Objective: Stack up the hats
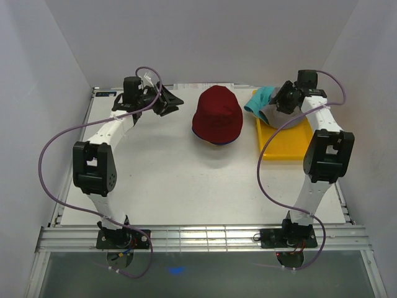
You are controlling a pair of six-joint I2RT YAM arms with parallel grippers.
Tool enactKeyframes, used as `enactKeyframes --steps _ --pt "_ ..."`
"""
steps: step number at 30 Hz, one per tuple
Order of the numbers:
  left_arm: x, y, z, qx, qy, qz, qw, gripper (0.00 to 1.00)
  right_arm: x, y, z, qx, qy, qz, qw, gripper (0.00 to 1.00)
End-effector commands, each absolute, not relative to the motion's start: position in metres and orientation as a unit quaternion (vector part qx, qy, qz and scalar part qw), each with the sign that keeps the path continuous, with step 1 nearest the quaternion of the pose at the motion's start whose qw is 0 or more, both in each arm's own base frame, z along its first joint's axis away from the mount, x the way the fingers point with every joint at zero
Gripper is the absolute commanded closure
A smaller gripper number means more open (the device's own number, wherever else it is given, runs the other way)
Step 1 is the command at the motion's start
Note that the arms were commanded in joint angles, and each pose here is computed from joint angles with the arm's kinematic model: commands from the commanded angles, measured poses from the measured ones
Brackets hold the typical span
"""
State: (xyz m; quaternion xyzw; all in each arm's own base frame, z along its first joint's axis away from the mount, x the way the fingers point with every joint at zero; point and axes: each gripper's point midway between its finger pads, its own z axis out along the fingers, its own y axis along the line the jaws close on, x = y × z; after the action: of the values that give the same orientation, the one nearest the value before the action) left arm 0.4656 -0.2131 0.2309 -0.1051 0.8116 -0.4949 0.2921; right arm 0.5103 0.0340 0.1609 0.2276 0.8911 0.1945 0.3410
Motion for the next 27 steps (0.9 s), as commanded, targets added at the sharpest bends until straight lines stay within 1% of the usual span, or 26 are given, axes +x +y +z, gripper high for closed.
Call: enactKeyframes --steps 1,10,11,13,14,15,19,24,25,26,27 --pt "0.444 -0.214 0.268 -0.065 0.795 -0.512 0.318 0.42 0.529 0.02 0.166 0.23 0.89 0.17 0.355 0.47" --pt "0.422 -0.216 0.289 -0.046 0.785 -0.526 0.324 0.42 0.555 0.01 0.155 0.221 0.894 0.145 0.362 0.46" --pt "0.42 -0.217 0.291 -0.044 0.784 -0.529 0.323 0.42 0.561 0.009 0.161 0.218 0.89 0.147 0.371 0.46" --pt "0.416 -0.217 0.293 -0.042 0.783 -0.529 0.324 0.42 0.566 0.009 0.152 0.218 0.894 0.144 0.365 0.46" --pt "0.414 -0.218 0.295 -0.04 0.783 -0.53 0.323 0.42 0.571 0.009 0.156 0.216 0.892 0.146 0.37 0.46" --pt "0.411 -0.218 0.298 -0.038 0.781 -0.531 0.326 0.42 0.572 0.01 0.146 0.216 0.896 0.145 0.361 0.46" --pt "0.406 -0.219 0.304 -0.035 0.78 -0.534 0.325 0.42 0.577 0.011 0.139 0.211 0.898 0.147 0.356 0.49" --pt "0.398 -0.225 0.313 -0.027 0.775 -0.542 0.324 0.42 0.577 0.011 0.128 0.202 0.904 0.144 0.349 0.56" --pt "0.396 -0.226 0.315 -0.024 0.775 -0.543 0.323 0.42 0.576 0.011 0.127 0.202 0.905 0.144 0.346 0.59" --pt "0.394 -0.228 0.318 -0.02 0.773 -0.545 0.325 0.42 0.575 0.011 0.127 0.201 0.906 0.143 0.345 0.68" --pt "0.393 -0.229 0.318 -0.021 0.772 -0.545 0.326 0.42 0.574 0.011 0.127 0.201 0.906 0.142 0.344 0.72"
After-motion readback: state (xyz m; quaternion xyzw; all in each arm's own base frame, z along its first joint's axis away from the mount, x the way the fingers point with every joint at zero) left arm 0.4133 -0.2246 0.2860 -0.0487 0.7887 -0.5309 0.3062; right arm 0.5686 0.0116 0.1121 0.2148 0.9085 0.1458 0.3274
